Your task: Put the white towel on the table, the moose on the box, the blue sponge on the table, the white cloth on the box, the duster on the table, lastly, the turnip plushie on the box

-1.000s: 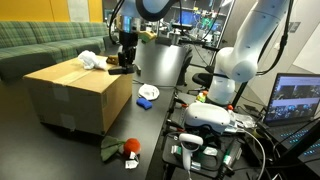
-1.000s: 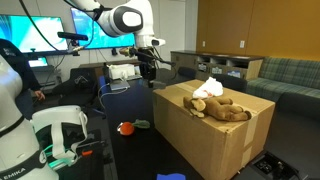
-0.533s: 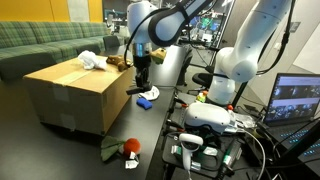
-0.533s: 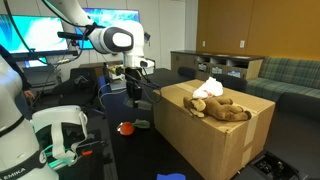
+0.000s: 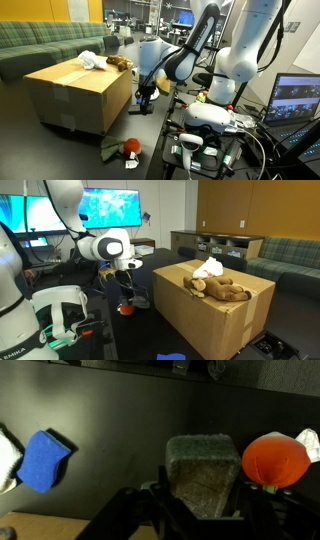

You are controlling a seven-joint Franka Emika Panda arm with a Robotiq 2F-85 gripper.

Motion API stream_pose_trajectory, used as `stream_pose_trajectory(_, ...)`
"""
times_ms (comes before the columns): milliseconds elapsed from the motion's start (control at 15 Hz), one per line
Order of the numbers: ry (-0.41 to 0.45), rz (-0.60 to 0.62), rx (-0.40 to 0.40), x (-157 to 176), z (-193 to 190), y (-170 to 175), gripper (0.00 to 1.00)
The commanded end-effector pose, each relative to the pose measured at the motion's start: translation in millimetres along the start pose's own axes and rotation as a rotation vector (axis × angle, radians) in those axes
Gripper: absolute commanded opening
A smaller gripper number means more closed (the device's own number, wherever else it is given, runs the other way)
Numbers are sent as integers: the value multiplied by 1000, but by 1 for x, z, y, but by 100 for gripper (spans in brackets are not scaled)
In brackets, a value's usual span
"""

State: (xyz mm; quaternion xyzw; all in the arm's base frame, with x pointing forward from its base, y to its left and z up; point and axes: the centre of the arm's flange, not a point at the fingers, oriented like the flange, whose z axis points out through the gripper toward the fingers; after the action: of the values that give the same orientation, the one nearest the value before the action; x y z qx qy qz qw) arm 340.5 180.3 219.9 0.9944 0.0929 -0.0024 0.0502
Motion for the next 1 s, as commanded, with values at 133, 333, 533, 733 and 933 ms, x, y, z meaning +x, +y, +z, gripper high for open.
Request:
stream_pose_trajectory(133,40,65,-95,-7,62,-41,31)
stream_pose_trajectory(333,40,96,-117,-12,78,-51,31)
stream_pose_trajectory(533,40,128,-107,-9,89,-64,31)
stream_pose_trajectory(733,47,161,-108,0,104,-72,31)
stream_pose_trajectory(933,66,186,-129,12,115,-69,31)
